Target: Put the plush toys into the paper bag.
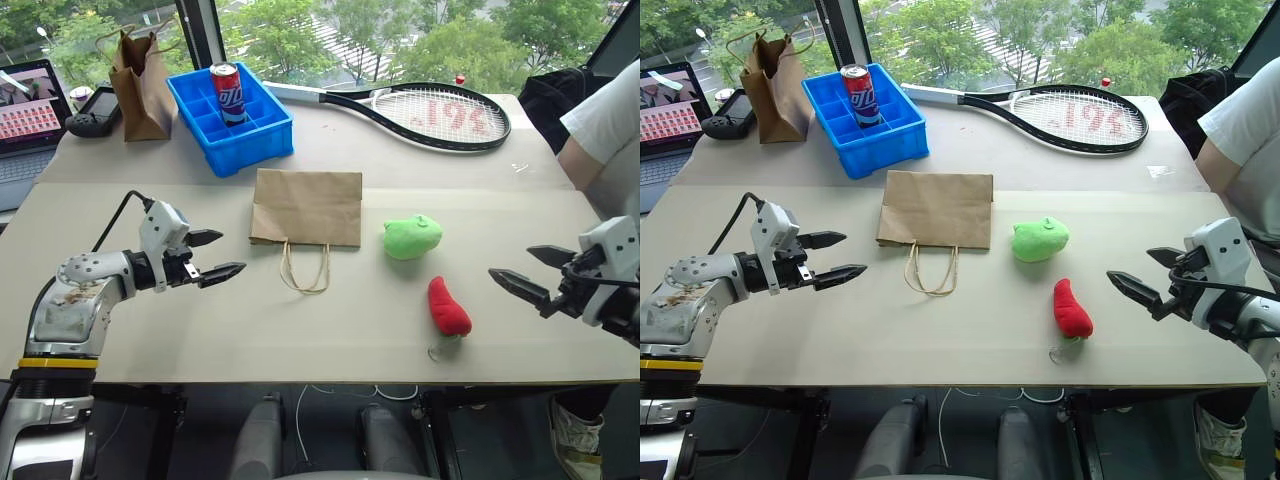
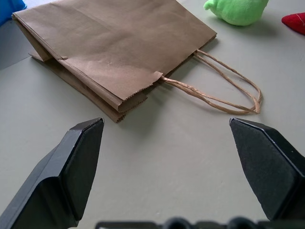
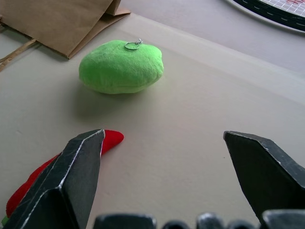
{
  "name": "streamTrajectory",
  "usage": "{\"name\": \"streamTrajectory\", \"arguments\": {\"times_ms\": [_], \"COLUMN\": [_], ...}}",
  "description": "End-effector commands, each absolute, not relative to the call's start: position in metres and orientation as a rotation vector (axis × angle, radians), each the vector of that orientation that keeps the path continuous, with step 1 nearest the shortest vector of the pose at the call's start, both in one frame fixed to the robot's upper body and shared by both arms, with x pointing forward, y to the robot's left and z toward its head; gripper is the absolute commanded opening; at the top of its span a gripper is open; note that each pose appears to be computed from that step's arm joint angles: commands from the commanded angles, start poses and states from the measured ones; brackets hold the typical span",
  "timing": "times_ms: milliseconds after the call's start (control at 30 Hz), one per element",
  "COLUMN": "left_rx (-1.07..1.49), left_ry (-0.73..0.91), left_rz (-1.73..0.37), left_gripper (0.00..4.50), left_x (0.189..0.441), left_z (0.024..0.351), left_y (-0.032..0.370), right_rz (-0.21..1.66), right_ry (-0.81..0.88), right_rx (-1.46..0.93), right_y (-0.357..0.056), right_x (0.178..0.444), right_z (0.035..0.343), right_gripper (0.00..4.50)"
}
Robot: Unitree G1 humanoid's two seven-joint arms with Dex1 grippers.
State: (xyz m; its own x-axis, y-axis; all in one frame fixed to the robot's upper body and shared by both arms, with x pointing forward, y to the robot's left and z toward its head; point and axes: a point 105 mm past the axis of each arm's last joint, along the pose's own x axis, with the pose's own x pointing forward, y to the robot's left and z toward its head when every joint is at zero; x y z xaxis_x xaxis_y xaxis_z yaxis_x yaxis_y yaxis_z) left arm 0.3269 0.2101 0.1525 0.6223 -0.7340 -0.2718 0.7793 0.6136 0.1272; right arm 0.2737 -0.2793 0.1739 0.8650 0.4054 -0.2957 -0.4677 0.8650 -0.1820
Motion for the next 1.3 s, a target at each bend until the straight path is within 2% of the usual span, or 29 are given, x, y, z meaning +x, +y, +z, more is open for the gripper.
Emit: {"name": "streamTrajectory", "arguments": {"times_ms": [33,167,267,400,567,833,1033,1167,1300], "left_rx": [0.285,0.268,0.411,0.513,0.645,1.042,1.185,1.142,1.101], "left_ry": [0.126,0.118,0.143,0.175,0.228,0.223,0.164,0.130,0.117], "left_rz": [-0.889,-1.031,-1.141,-1.319,-1.509,-1.613,-1.642,-1.647,-1.637], "left_gripper": [4.50,4.50,4.50,4.50,4.50,4.50,4.50,4.50,3.50], "left_x": [0.328,0.325,0.326,0.325,0.328,0.361,0.370,0.373,0.375], "left_z": [0.170,0.187,0.192,0.199,0.196,0.164,0.151,0.151,0.153], "left_y": [0.212,0.209,0.201,0.187,0.166,0.139,0.118,0.104,0.098], "right_rz": [0.489,0.640,0.861,1.052,1.173,1.170,1.111,1.060,1.016], "right_ry": [0.208,0.256,0.329,0.349,0.331,0.270,0.272,0.275,0.283], "right_rx": [-0.295,-0.300,-0.351,-0.392,-0.426,-0.432,-0.419,-0.420,-0.426], "right_y": [-0.276,-0.255,-0.224,-0.189,-0.158,-0.131,-0.131,-0.137,-0.143], "right_x": [0.274,0.264,0.244,0.227,0.217,0.220,0.220,0.220,0.220], "right_z": [0.190,0.195,0.204,0.222,0.231,0.231,0.226,0.225,0.224], "right_gripper": [4.45,4.45,4.45,4.45,4.45,4.45,4.45,4.45,4.50]}}
